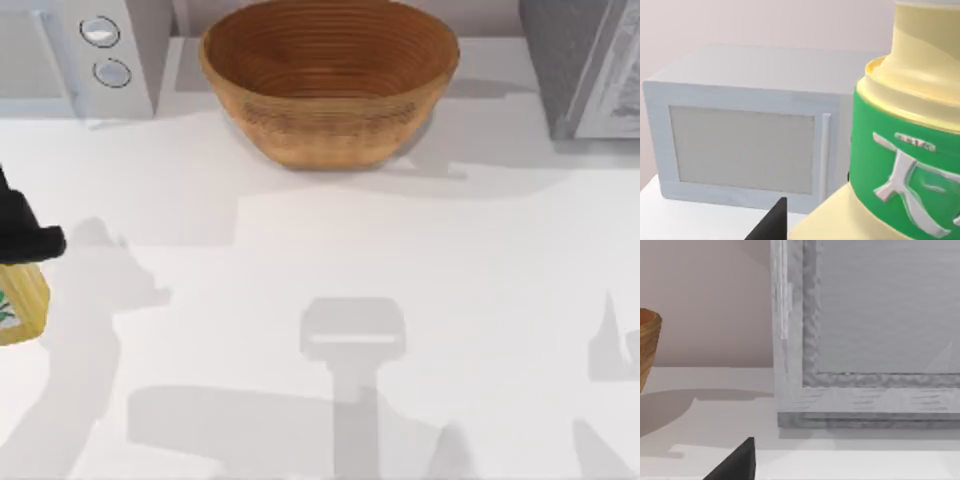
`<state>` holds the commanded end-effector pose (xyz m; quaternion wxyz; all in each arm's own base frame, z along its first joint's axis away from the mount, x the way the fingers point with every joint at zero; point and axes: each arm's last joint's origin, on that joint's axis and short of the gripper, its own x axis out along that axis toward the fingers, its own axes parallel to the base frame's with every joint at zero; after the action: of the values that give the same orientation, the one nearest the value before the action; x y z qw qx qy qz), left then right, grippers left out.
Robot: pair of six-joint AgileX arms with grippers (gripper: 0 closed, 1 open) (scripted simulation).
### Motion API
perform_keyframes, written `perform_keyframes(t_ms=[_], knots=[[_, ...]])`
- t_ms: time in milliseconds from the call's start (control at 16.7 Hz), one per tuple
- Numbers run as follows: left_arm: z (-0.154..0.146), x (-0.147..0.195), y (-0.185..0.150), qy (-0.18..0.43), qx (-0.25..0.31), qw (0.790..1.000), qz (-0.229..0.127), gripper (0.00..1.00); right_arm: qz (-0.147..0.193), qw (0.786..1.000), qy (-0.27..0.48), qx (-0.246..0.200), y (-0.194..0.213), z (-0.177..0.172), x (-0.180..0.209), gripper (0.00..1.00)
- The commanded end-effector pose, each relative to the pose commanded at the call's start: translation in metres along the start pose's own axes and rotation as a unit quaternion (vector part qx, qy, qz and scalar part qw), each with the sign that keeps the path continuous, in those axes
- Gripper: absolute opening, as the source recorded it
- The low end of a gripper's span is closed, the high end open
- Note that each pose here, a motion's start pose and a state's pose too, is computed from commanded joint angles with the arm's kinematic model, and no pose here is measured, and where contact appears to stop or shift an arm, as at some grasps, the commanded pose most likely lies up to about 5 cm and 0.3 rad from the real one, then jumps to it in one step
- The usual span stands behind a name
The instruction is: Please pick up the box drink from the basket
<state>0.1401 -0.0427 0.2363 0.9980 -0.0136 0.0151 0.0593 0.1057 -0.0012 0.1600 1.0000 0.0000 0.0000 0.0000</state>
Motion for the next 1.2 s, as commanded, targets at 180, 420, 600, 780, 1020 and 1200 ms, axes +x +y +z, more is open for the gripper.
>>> perform_keyframes(t_ms=[180,420,600,780,1020,1200], knots=[[0.029,0.021,-0.047,0.0,-0.009,0.999,0.039,0.0,0.0,1.0,0.0,0.0,0.0,0.0,0.0,1.0],[0.039,0.035,-0.141,-0.002,-0.013,0.995,0.098,0.0,0.0,1.0,0.0,0.0,0.0,0.0,0.0,1.0],[0.021,0.021,-0.218,-0.007,-0.009,0.99,0.14,0.0,0.0,1.0,0.0,0.0,0.0,0.0,0.0,1.0],[-0.011,-0.009,-0.279,-0.016,0.0,0.985,0.173,0.0,0.0,1.0,0.0,0.0,0.0,0.0,0.0,1.0],[-0.048,-0.049,-0.323,-0.028,0.011,0.98,0.196,0.0,0.0,1.0,0.0,0.0,0.0,0.0,0.0,1.0],[-0.056,-0.059,-0.331,-0.031,0.012,0.979,0.199,0.0,0.0,1.0,0.0,0.0,0.0,0.0,0.0,1.0]])
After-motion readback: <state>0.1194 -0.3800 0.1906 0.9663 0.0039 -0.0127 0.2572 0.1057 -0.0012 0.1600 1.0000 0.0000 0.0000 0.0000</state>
